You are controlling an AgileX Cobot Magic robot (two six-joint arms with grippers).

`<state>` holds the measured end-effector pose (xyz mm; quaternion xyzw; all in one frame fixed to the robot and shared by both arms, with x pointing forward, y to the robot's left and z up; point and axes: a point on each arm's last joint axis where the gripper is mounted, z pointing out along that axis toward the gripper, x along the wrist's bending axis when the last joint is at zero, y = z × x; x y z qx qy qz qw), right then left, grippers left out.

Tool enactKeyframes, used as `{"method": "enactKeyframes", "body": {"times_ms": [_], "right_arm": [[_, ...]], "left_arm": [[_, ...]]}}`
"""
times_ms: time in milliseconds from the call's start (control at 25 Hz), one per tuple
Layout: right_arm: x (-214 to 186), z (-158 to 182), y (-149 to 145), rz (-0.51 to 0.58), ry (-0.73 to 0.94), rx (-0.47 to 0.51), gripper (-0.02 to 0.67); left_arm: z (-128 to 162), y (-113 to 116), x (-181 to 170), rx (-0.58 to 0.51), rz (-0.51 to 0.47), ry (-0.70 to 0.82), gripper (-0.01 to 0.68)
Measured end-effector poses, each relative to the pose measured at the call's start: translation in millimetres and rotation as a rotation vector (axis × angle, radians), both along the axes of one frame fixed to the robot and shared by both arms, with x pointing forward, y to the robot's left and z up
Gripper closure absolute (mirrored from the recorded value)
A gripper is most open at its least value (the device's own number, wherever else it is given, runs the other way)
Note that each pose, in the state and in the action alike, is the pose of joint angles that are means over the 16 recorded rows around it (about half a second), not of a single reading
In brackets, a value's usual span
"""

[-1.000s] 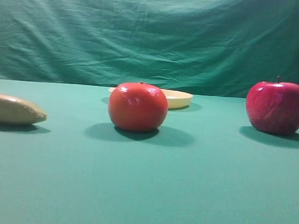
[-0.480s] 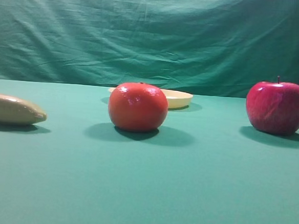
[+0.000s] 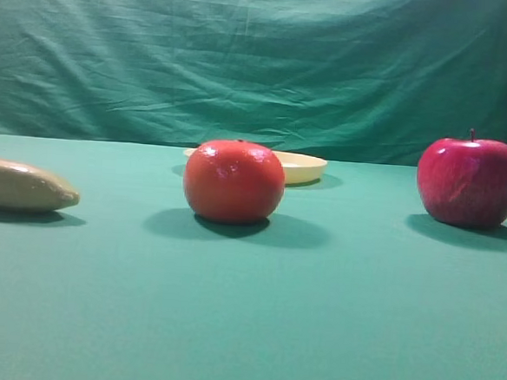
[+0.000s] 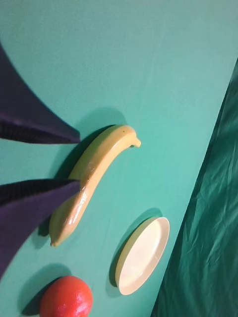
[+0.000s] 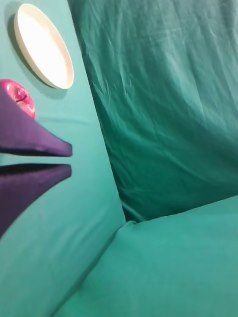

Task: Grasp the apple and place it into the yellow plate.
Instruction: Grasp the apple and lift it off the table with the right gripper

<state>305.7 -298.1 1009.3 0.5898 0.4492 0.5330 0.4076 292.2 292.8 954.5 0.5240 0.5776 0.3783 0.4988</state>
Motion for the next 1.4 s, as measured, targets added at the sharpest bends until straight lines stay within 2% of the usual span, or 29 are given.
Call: {"method": "enactKeyframes", "body": {"times_ms": [480, 720, 1080, 1240, 1400], "right_arm": [[45, 37, 3, 0.089, 0.224, -0.228, 0.649], [69, 45, 12, 0.213, 0.320, -0.356, 0.649], [122, 47, 43, 0.446, 0.562, -0.450, 0.643], [152, 42, 56, 0.507, 0.673, -0.457, 0.580], [181, 36, 65, 0.539, 0.758, -0.454, 0.439]], "left_arm": [[0, 0, 0, 0.000, 0.000, 0.000, 0.516], [0, 0, 0, 0.000, 0.000, 0.000, 0.516], [0, 0, 0, 0.000, 0.000, 0.000, 0.516], [0, 0, 0, 0.000, 0.000, 0.000, 0.516], [0, 0, 0, 0.000, 0.000, 0.000, 0.516]]}}
